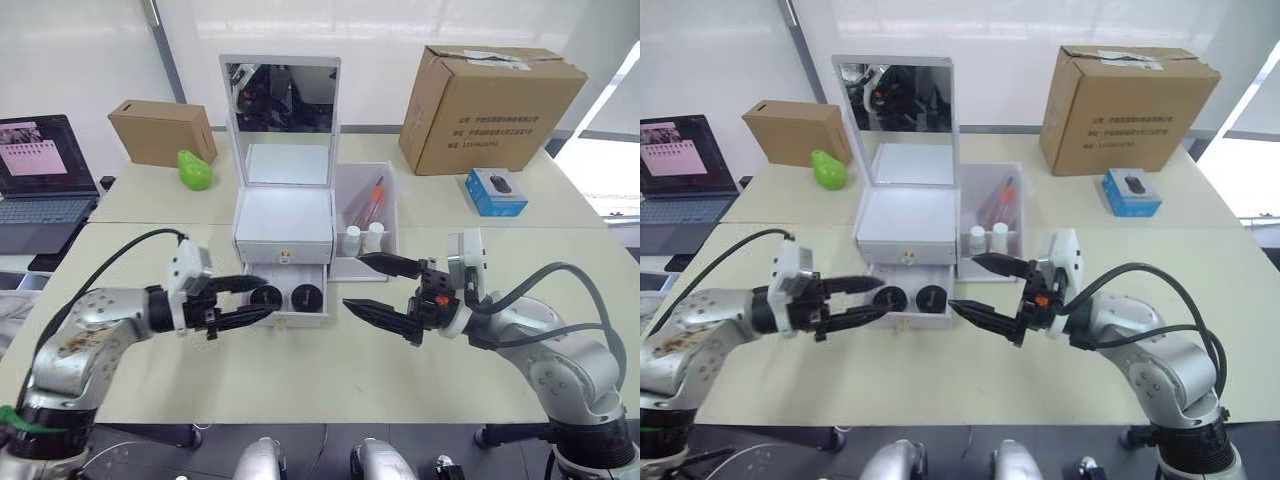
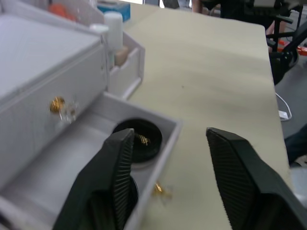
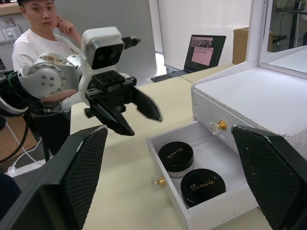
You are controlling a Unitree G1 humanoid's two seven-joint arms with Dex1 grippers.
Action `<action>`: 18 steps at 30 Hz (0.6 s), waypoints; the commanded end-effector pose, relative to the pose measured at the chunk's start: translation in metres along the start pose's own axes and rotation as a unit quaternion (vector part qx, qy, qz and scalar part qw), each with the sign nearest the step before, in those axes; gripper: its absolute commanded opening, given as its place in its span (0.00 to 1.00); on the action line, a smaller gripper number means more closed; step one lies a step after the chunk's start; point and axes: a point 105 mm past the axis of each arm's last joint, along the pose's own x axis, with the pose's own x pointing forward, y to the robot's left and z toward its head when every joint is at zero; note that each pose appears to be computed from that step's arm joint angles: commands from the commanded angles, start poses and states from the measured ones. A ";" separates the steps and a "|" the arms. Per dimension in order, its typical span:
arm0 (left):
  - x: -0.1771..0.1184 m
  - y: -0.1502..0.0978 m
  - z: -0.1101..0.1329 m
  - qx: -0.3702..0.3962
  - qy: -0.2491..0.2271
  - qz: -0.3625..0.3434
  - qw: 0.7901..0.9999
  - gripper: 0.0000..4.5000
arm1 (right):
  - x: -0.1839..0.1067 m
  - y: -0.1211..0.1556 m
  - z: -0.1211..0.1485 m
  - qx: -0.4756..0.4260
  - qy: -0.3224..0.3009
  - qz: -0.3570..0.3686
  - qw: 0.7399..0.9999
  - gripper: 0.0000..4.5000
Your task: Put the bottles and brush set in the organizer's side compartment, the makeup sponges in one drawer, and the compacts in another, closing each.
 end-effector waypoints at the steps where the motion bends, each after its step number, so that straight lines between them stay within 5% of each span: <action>1: -0.004 -0.006 0.002 0.017 0.010 -0.015 1.000 0.29 | -0.003 0.002 0.010 -0.014 -0.013 0.009 1.000 1.00; 6: -0.001 0.000 -0.019 0.032 0.047 -0.003 0.998 0.01 | -0.006 0.000 0.010 -0.017 -0.011 0.003 1.000 1.00; 18: 0.031 0.033 -0.026 0.091 0.059 0.045 0.993 0.01 | -0.009 0.002 0.011 -0.019 -0.009 -0.009 1.000 1.00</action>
